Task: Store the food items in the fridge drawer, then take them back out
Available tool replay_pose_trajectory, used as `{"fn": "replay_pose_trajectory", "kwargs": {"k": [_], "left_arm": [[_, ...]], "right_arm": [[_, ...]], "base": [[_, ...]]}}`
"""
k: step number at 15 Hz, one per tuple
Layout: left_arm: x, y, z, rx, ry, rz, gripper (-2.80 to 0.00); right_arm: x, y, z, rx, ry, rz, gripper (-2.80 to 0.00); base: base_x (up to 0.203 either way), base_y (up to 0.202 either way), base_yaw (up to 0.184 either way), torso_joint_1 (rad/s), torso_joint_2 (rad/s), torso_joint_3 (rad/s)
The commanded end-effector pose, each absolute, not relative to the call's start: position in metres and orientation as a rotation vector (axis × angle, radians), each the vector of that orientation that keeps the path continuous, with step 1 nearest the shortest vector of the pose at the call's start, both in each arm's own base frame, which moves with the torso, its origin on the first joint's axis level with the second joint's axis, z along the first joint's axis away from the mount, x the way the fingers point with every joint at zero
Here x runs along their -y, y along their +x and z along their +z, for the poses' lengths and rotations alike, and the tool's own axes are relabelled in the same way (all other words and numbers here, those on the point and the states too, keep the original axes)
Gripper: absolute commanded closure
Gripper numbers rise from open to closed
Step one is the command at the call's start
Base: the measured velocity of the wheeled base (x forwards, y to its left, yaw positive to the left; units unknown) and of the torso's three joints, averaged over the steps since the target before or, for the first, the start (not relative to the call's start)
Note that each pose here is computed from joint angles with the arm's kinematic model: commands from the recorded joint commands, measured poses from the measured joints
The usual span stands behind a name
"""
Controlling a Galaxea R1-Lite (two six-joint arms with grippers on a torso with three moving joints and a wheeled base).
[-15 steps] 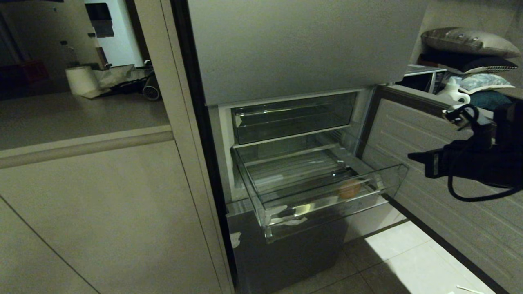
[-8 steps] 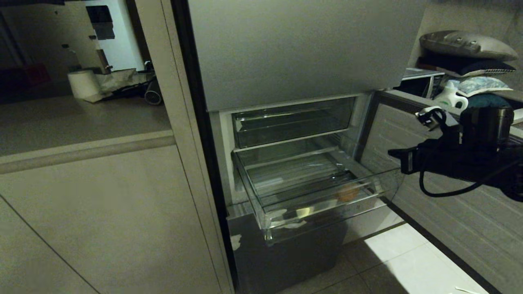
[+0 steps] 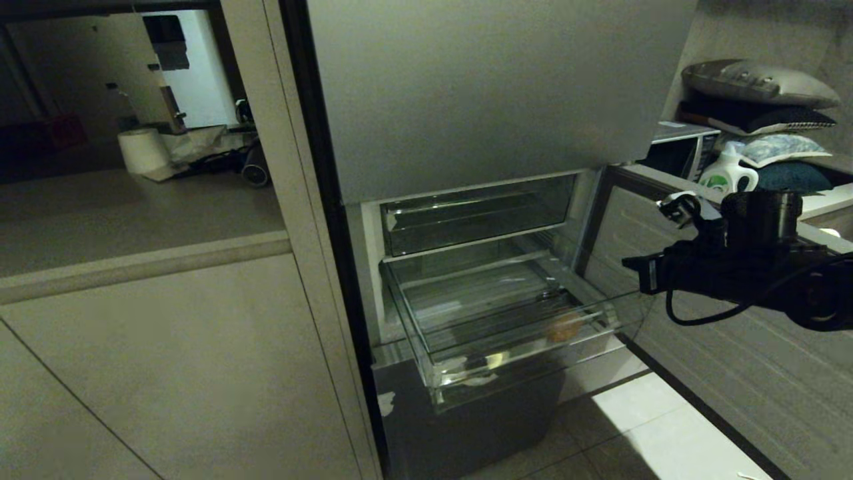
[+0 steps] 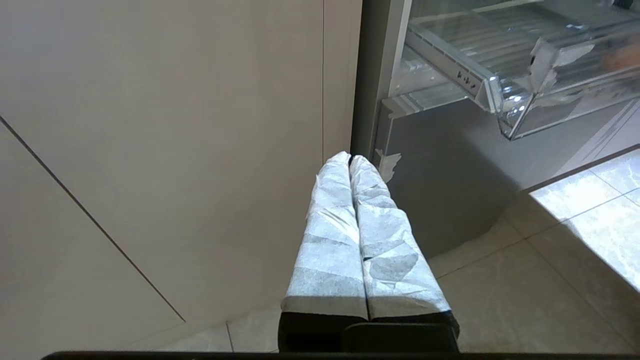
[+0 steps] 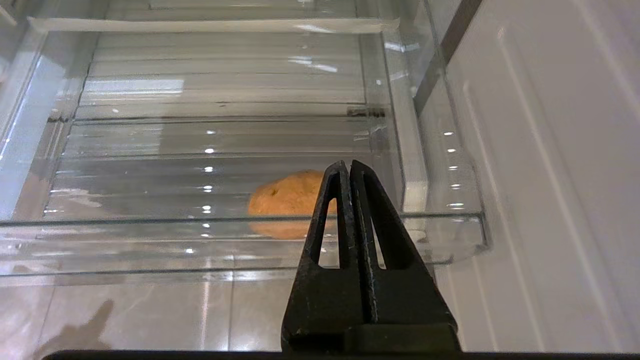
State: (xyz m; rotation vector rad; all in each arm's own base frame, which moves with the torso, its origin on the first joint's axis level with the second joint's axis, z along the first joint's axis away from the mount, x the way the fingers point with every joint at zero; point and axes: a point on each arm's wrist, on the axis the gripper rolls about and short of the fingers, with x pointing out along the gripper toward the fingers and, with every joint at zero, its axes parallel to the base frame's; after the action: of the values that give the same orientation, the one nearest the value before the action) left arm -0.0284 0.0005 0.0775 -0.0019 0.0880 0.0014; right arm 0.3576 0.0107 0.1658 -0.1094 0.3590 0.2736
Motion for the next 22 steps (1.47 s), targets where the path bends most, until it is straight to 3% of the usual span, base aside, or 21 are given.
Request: {"fn": "replay_pose_trajectory", "kwargs": {"k": [1, 10, 14, 22], "left_arm": [[-0.001, -0.028, 0.077, -0.089, -0.002, 0.002, 0.00], [-0.001, -0.028, 0.077, -0.089, -0.002, 0.002, 0.00], [-0.001, -0.028, 0.077, -0.089, -0.002, 0.002, 0.00], [-0.001, -0.028, 0.077, -0.089, -0.002, 0.002, 0.00]], "right_arm": [[-0.018, 0.372, 0.149, -0.401, -0.106, 0.296, 0.00], [-0.054, 0.395, 0.114, -0.474, -0.139, 0.322, 0.00], [-0.054, 0.417, 0.098, -0.506, -0.171, 0.210, 0.00], [-0.067, 0.455, 0.107, -0.783, 0.003, 0.207, 0.00]], "base": [[0.000, 0.000, 0.000, 0.159, -0.32, -0.163], [0.000, 0.000, 0.000, 0.127, -0.26, -0.136], [0.000, 0.000, 0.000, 0.025, -0.05, -0.026], [0.000, 0.000, 0.000, 0.000, 0.00, 0.000]]}}
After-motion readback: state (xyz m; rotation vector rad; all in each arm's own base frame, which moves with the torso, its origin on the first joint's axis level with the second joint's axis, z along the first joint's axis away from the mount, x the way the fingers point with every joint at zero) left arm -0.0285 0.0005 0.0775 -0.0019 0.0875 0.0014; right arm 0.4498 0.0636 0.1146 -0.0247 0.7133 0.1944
